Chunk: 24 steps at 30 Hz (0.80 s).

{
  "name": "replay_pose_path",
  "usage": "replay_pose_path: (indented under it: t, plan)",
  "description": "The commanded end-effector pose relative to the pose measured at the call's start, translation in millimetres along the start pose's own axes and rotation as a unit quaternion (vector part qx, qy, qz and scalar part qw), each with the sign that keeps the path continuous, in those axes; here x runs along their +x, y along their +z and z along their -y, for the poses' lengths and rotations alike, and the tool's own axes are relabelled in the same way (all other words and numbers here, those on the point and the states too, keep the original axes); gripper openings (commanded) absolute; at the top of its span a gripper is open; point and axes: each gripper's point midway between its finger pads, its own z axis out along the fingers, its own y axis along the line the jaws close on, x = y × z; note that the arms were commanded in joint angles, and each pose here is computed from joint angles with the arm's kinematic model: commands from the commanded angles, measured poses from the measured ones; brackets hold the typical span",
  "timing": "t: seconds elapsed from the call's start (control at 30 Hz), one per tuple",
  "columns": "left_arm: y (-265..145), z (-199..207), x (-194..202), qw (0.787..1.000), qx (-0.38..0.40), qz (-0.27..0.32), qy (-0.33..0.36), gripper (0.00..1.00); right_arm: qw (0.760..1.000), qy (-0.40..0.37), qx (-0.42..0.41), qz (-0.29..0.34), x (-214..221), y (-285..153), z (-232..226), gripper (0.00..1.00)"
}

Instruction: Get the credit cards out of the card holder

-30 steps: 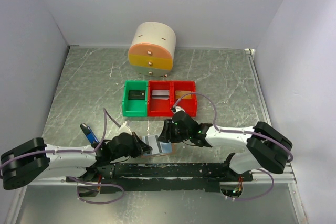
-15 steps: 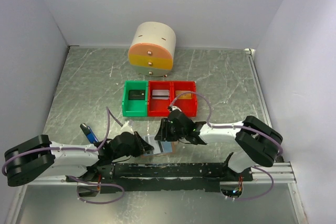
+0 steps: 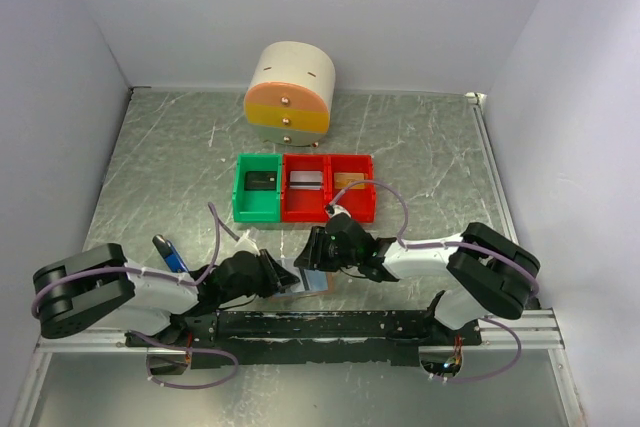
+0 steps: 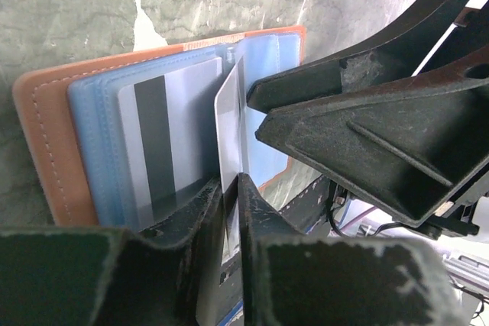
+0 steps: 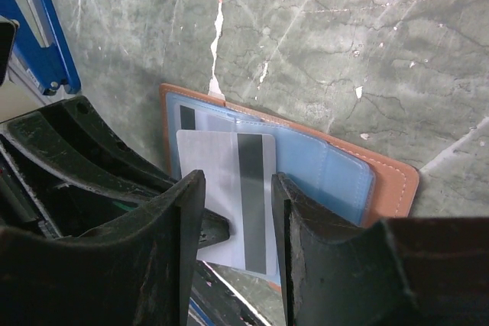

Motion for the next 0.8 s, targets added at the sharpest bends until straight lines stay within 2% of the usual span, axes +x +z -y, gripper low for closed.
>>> replay_pose_path:
  t: [0.0,0.23,0.57,0.77]
  plan:
    - [1.7,1.6,4.5,1.0,0.009,-0.009,-0.001,0.2,0.996,0.002,0.083,-0.041,28.2,-4.4,48.7,0.41]
    - [-3.9,-14.6,1.3,0.999,-0.039,-0.002,-0.002,0.08,0.992,-0.014,0.12,-0.026,17.3,-12.7,57.4,0.41]
    - [-26.7,-14.2,-10.5,0.995,-0.081,0.006,0.064,0.08,0.991,-0.046,0.127,0.018,-16.5,-32.7,38.3,0.41]
    - [-43.2,-13.8,-23.4,0.99,-0.115,0.025,0.079,0.07,0.995,-0.055,0.071,0.05,-35.7,-46.6,3.3,0.45]
